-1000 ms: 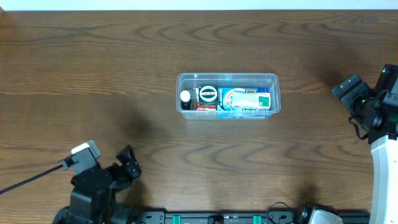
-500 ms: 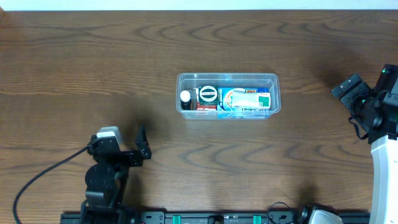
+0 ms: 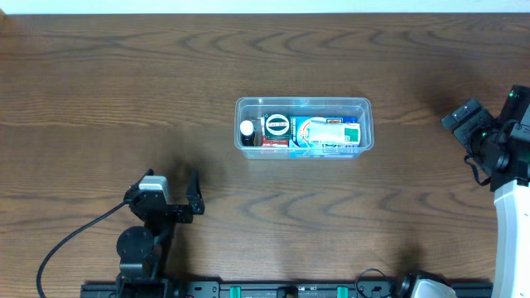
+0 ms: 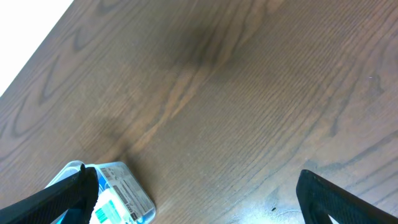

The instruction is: Pack container

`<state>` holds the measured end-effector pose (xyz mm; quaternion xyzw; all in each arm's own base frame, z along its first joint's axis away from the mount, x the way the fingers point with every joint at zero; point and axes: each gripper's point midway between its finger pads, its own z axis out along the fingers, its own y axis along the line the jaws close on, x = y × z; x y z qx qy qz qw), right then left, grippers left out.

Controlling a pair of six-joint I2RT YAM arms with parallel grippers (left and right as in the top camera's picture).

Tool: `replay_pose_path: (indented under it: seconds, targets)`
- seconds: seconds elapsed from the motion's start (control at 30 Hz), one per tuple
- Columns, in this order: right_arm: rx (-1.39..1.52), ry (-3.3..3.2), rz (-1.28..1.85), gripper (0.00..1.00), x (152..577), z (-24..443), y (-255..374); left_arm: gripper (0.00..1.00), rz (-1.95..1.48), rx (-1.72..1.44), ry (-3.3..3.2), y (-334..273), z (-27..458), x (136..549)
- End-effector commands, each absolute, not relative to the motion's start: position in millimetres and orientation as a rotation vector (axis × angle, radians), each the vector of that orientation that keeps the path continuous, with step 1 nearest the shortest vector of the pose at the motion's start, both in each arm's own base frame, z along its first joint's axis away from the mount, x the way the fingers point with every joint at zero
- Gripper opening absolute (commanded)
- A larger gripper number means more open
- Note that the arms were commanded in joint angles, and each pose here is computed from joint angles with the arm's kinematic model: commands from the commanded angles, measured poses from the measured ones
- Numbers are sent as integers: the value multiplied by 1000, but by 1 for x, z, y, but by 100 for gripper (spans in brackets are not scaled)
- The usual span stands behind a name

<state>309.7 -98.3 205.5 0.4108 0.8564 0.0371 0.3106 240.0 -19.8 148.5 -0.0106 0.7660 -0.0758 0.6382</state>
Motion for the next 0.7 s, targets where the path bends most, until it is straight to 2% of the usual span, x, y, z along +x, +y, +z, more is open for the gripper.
replay_pose_path:
  seconds: [0.0, 0.67]
  targets:
    - [1075, 2266, 87, 99, 309, 206, -100, 98, -141, -14, 1753, -16, 137, 241]
    - [1074, 2266, 87, 99, 309, 206, -100, 98, -82, 35, 1750, -14, 137, 241]
